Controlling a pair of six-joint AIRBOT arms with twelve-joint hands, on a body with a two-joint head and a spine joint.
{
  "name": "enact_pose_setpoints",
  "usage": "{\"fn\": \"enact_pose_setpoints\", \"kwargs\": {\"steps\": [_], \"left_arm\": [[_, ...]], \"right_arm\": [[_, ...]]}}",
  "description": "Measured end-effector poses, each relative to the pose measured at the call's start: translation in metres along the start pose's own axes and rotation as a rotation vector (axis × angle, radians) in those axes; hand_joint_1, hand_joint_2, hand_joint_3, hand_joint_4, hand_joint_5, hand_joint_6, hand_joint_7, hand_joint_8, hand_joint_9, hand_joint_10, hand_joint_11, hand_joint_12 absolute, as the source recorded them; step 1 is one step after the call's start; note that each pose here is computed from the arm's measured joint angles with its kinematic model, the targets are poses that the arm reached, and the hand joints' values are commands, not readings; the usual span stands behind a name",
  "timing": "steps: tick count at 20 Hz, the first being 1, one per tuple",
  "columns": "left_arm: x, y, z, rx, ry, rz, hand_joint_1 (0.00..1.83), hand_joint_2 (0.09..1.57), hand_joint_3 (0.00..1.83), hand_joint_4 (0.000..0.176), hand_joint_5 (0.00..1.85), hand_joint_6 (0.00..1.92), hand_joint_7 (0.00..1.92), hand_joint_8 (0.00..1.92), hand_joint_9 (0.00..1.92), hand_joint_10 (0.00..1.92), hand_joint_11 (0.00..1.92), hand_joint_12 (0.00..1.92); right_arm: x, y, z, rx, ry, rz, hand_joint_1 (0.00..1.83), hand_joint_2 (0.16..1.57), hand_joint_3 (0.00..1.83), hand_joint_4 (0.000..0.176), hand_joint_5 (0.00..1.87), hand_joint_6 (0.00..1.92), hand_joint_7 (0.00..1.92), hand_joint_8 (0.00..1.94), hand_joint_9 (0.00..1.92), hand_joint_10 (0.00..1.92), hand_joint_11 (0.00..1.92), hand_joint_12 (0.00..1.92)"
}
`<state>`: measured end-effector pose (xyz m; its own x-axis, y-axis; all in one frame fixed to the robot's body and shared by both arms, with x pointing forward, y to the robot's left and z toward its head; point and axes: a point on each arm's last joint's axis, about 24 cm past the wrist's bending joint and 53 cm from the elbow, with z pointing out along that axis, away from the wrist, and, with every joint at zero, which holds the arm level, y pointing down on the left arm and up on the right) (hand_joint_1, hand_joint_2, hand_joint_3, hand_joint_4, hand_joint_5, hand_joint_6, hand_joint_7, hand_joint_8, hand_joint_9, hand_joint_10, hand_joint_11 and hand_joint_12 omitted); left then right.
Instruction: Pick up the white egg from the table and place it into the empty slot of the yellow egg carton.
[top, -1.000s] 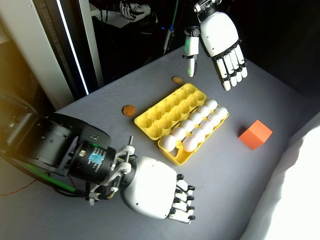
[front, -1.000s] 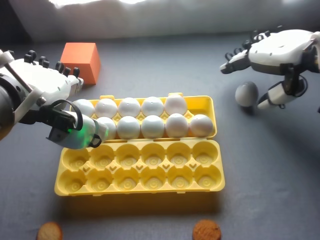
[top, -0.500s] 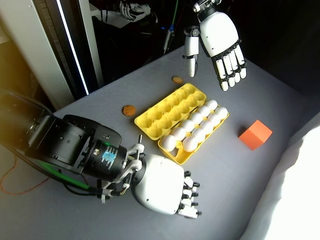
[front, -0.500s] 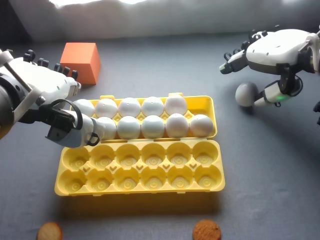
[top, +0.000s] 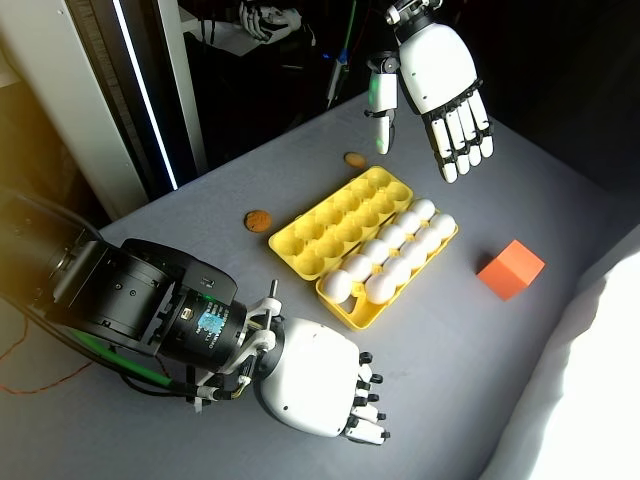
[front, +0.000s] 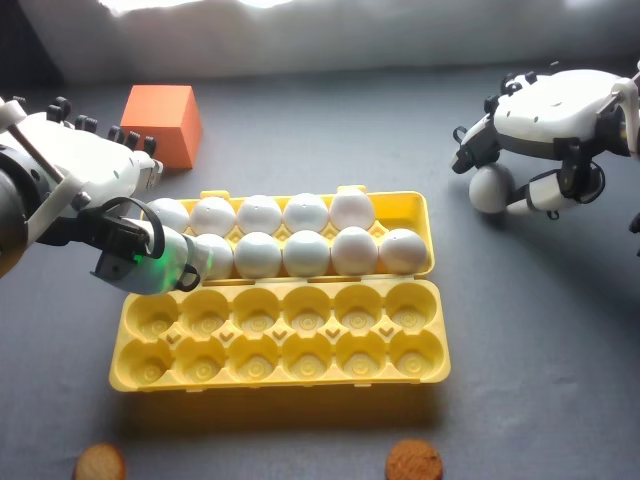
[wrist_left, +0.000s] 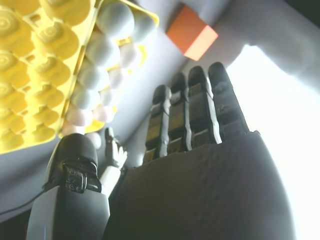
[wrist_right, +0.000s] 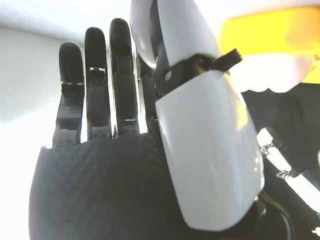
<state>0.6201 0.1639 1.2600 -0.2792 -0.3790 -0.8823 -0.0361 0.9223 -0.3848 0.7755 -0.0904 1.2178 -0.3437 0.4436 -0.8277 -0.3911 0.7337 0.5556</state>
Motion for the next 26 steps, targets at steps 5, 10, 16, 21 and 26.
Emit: {"fn": "enact_pose_setpoints", "kwargs": {"steps": [5, 10, 16, 21, 26], "left_arm": [[-0.0001, -0.0002, 0.0, 0.001, -0.001, 0.0, 0.0, 1.25, 0.0, 0.0, 0.18, 0.0, 0.22, 0.01, 0.18, 0.01, 0.0, 0.28], [-0.0008, -0.0007, 0.0, 0.003, -0.003, 0.002, 0.0, 1.27, 0.0, 0.0, 0.2, 0.01, 0.24, 0.0, 0.2, 0.0, 0.0, 0.3], [-0.0007, 0.0006, 0.0, -0.002, -0.003, 0.002, 0.0, 1.26, 0.0, 0.0, 0.22, 0.0, 0.26, 0.01, 0.22, 0.0, 0.0, 0.35], [0.0035, 0.005, 0.0008, -0.018, 0.007, 0.007, 0.0, 1.26, 0.0, 0.0, 0.2, 0.0, 0.24, 0.0, 0.2, 0.0, 0.0, 0.3], [0.0025, 0.0048, 0.0007, -0.017, 0.002, 0.01, 0.0, 1.27, 0.0, 0.0, 0.21, 0.01, 0.25, 0.01, 0.2, 0.01, 0.0, 0.31]], "right_arm": [[0.0015, -0.0014, -0.0003, 0.002, 0.001, -0.001, 1.26, 1.17, 0.01, 0.0, 0.5, 0.56, 0.61, 0.62, 0.38, 0.97, 0.03, 1.7], [0.0028, -0.0019, -0.0002, 0.003, 0.004, -0.002, 1.2, 1.25, 0.0, 0.0, 0.59, 1.29, 0.81, 1.34, 0.51, 1.0, 0.24, 1.75], [0.0025, -0.0004, 0.0001, -0.002, 0.002, -0.019, 1.35, 1.19, 0.0, 0.0, 0.76, 1.19, 0.87, 1.25, 0.75, 1.43, 0.48, 1.63], [0.0013, 0.0012, 0.0002, -0.008, -0.004, -0.037, 1.35, 1.18, 0.0, 0.0, 0.78, 1.15, 0.88, 1.24, 0.76, 1.41, 0.48, 1.62], [0.0005, 0.0015, 0.0001, -0.01, -0.009, -0.038, 1.35, 1.19, 0.0, 0.0, 0.78, 1.14, 0.89, 1.25, 0.73, 1.44, 0.46, 1.66]]}}
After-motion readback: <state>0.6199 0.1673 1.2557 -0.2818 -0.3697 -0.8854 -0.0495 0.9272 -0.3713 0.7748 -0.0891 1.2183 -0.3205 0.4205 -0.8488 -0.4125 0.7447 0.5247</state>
